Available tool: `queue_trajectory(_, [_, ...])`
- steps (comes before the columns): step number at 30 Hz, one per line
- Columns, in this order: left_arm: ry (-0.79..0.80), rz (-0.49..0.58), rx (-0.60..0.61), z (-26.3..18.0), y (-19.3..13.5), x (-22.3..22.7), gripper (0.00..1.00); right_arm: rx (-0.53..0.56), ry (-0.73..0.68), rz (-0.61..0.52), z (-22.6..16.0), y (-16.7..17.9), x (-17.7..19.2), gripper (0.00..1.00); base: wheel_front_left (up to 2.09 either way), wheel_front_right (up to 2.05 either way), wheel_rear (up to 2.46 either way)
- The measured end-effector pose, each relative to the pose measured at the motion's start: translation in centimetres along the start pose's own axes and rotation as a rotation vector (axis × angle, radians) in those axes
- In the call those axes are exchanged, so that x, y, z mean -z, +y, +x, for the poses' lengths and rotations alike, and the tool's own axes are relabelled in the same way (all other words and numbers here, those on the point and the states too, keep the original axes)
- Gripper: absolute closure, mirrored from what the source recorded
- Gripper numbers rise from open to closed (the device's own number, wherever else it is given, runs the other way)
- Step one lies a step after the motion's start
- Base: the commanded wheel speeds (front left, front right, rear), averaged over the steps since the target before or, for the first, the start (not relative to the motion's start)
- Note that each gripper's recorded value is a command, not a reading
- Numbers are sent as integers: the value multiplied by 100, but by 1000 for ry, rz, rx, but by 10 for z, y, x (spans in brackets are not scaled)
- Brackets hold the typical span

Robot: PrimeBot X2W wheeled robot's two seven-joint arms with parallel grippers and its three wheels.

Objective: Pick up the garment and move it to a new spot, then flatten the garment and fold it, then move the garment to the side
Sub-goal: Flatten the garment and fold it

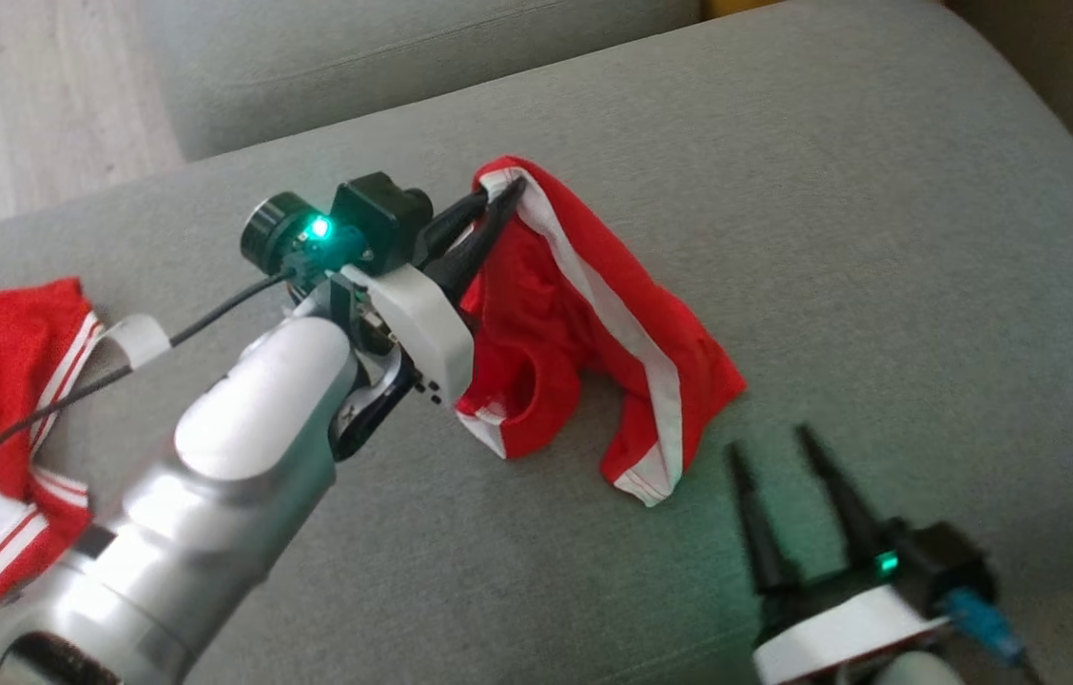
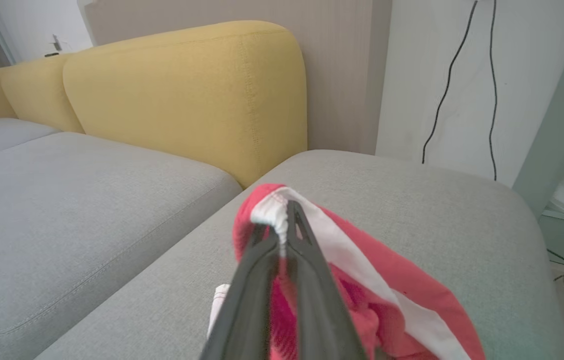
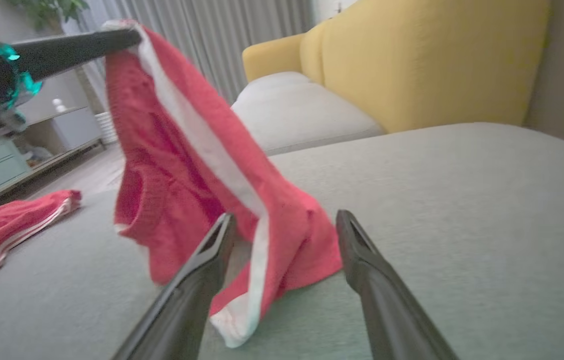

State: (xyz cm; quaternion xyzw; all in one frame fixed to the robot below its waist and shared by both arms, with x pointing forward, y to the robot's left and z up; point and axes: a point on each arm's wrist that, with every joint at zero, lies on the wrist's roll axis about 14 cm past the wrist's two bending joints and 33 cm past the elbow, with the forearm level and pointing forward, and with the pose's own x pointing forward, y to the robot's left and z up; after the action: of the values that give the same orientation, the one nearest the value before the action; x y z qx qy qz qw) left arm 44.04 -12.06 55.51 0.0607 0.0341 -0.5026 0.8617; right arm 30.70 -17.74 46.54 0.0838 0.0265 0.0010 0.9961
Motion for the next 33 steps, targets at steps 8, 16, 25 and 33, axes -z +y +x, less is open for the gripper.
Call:
queue_trajectory(8, [11, 11, -53, -7, 23, 10, 100, -113, 230, 1, -5, 32, 69, 0, 0, 0, 0])
queue_trajectory(16, [18, -1, -70, -13, 31, 18, 100, -151, 286, 3, 12, 39, 83, 0, 0, 0, 0])
queue_trajectory(25, [14, 2, -87, -18, 38, 15, 100, -153, 380, 33, 8, 39, 107, 23, 0, 0, 0])
queue_trajectory(33, [11, -7, -115, -27, 45, 17, 100, -183, 346, 2, 23, 44, 97, 100, 0, 0, 0])
